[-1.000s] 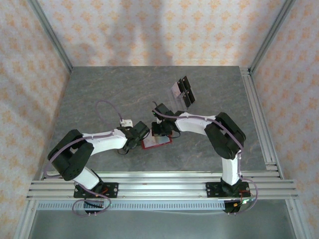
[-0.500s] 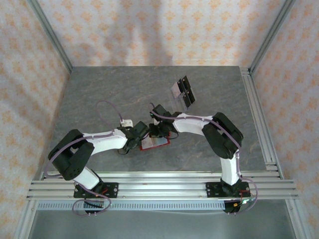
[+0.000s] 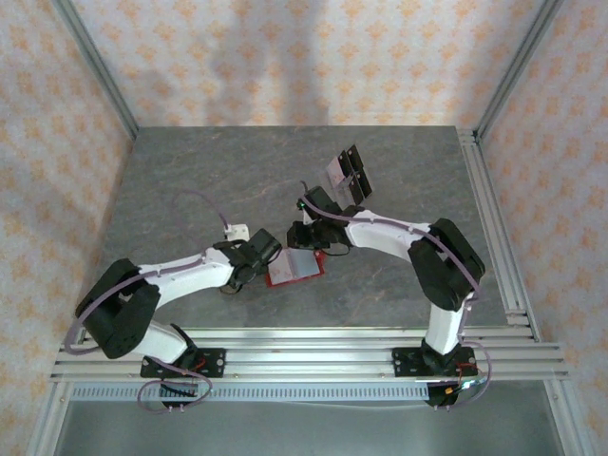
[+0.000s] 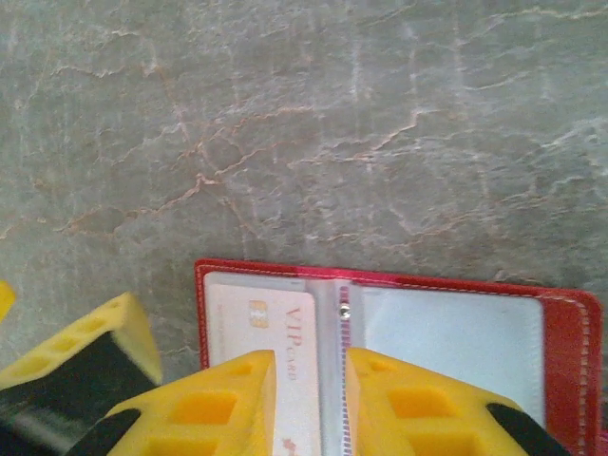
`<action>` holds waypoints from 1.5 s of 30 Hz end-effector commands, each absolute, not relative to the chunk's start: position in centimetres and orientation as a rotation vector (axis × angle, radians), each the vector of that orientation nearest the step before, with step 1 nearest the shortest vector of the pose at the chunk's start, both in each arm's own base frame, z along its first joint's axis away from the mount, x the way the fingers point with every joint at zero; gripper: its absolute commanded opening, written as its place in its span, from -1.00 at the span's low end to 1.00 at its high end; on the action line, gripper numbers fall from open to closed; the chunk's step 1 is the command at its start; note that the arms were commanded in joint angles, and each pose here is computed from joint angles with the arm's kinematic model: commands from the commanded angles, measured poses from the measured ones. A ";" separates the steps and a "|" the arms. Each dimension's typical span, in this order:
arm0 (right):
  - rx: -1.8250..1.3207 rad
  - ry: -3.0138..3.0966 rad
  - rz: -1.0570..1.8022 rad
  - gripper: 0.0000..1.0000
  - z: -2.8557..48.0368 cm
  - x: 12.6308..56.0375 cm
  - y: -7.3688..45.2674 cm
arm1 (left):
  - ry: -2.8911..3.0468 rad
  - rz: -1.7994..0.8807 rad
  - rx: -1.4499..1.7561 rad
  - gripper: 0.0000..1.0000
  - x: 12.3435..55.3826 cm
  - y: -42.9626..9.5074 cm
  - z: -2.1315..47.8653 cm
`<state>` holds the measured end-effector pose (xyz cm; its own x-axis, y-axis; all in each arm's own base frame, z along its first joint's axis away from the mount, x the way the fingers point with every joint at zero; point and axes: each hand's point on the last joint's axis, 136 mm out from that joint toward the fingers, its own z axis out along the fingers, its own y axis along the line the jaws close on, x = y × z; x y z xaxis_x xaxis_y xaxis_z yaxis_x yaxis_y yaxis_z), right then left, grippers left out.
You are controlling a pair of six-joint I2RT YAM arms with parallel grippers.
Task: Put the credit cards into the card holder
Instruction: Insert the credit card into the card slot, then flip over the card slot on the card holder.
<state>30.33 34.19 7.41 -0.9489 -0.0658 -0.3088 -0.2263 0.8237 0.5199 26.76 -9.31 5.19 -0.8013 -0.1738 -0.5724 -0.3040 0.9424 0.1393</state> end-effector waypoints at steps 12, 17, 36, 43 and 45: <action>-0.157 2.769 0.695 -0.45 3.9 29.3 30.0 | 2.518 0.158 -0.363 0.99 27.9 -11.4 6.4; -0.225 2.720 0.673 -0.27 5.6 29.9 30.0 | 2.534 0.185 -0.365 0.99 27.4 -11.0 5.4; -0.444 2.796 0.518 -0.16 3.2 30.4 30.9 | 2.538 0.222 -0.366 0.99 27.4 -10.6 4.9; -0.421 2.838 0.603 -0.16 2.4 29.1 31.8 | 2.545 0.229 -0.360 0.99 27.4 -10.7 4.6; -0.399 2.837 0.662 -0.16 2.9 28.9 32.3 | 2.544 0.227 -0.359 0.99 27.4 -10.7 4.6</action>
